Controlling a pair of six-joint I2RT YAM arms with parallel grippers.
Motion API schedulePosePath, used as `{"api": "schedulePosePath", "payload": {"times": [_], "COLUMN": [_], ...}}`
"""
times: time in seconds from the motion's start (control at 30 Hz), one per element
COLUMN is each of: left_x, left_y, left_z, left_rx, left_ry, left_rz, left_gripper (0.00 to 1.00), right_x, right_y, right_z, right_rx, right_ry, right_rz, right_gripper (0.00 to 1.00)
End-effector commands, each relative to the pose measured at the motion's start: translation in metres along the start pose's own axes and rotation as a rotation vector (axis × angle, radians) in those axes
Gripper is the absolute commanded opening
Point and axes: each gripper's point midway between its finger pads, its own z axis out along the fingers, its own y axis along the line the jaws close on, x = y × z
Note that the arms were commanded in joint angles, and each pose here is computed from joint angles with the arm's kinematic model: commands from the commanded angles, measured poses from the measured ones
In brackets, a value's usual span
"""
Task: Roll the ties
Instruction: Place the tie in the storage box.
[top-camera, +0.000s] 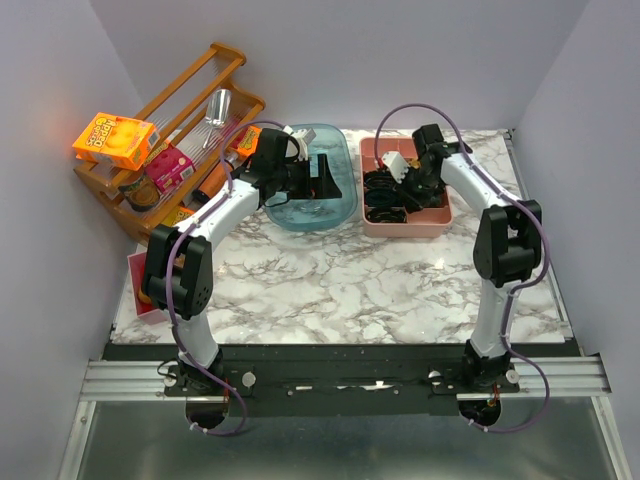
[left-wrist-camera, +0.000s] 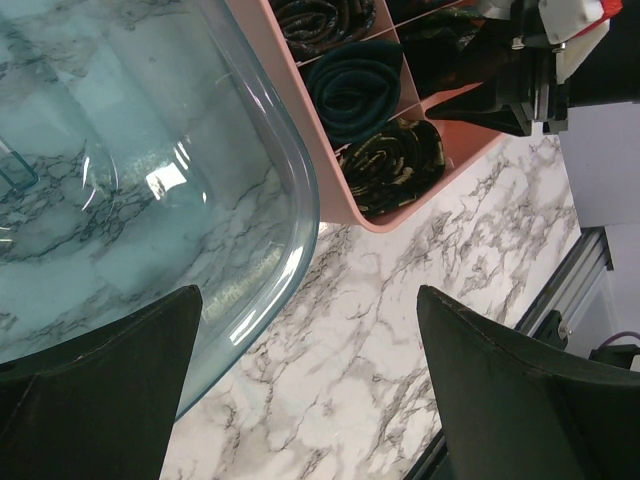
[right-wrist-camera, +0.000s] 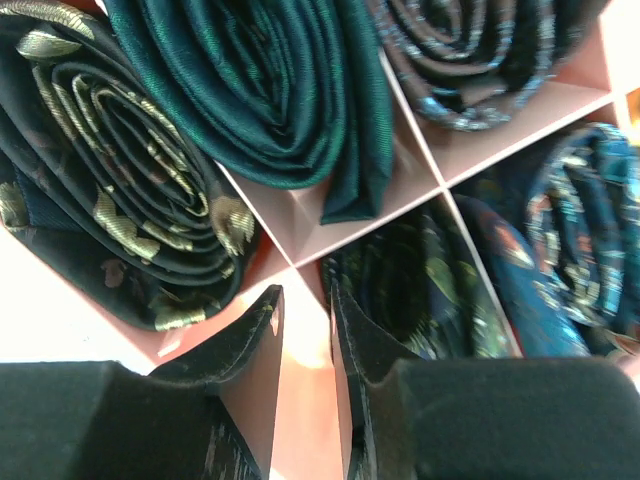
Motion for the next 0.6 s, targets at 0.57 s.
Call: {"api": "schedulePosePath", "payload": {"times": [0.57], "left_x": [-0.016], "left_y": [-0.007], "left_z": [-0.014], "left_rx": [-0.001], "left_ry": [-0.054], "left_rz": [0.037], "left_gripper": [0.99], "right_x": [-0.106], "right_y": [0.011], "right_z": [-0.113], "right_rx": [0.014], "right_ry": [-0.483], "right_rz": [-0.005], "right_gripper": [0.64]}}
